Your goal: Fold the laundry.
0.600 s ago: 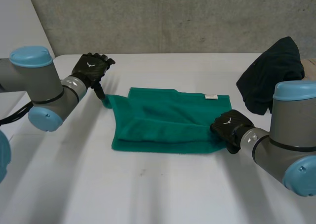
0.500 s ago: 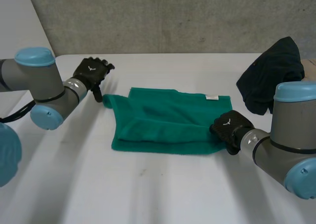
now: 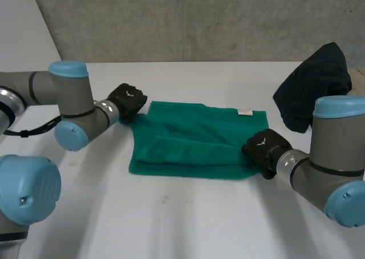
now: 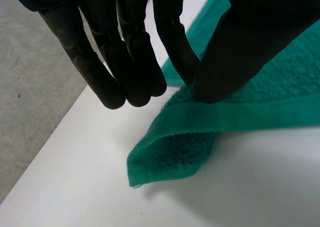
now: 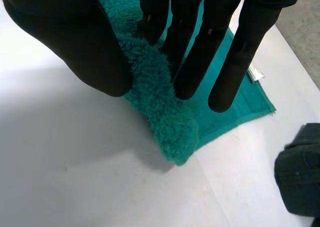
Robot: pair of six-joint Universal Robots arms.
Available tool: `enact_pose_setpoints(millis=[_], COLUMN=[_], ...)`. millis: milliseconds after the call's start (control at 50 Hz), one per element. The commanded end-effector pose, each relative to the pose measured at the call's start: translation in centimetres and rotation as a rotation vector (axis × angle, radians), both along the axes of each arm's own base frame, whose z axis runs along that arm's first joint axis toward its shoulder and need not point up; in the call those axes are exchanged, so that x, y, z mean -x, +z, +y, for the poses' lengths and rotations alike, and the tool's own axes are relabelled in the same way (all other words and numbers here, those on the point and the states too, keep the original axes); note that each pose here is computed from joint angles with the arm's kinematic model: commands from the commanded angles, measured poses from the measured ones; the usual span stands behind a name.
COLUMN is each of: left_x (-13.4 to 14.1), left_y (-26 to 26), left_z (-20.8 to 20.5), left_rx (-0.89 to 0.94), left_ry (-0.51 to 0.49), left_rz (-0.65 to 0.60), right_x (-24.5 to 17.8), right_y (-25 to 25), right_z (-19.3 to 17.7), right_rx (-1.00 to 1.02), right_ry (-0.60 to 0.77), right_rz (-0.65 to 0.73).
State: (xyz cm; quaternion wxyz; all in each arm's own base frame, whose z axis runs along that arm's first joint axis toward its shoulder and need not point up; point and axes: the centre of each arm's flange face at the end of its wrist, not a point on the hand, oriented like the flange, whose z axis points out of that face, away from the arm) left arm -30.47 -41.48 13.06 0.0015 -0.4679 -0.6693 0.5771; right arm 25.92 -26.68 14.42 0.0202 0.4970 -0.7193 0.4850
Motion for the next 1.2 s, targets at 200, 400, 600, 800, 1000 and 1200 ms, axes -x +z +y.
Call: enact_pose_setpoints(millis=[200,400,600,800,1000,1200], left_x=[-1.2,-3.0,-3.1,-0.6,0.4,1.7], left_y=[7.3,7.9,6.1,4.9,1.2,1.7], left_z=[1.7,5.5,4.9,5.7,6.0,4.8], left_rx=[0.088,-0.042,-0.038,-0.043,-0.16,-0.09], left_ry=[0.042,0.088,0.14,0.111,0.099,0.097], left_rz=[0.006,0.035,-0.024,-0.019,-0.073,-0.034], right_x=[0.9,-0.3,-0.5,-0.1,0.4,0.0], right_y=[3.9,5.1,3.2,3.3,3.3,3.0], right_z=[0.4,2.6,2.6,2.5,2.3,3.1], right_rx=[0.049,0.022,-0.013,-0.004,-0.008,-0.034], right_ry=[-0.026,0.07,0.082,0.068,0.051,0.075], right_rz=[-0.062,-0.131,-0.077,-0.072,-0.073,-0.056])
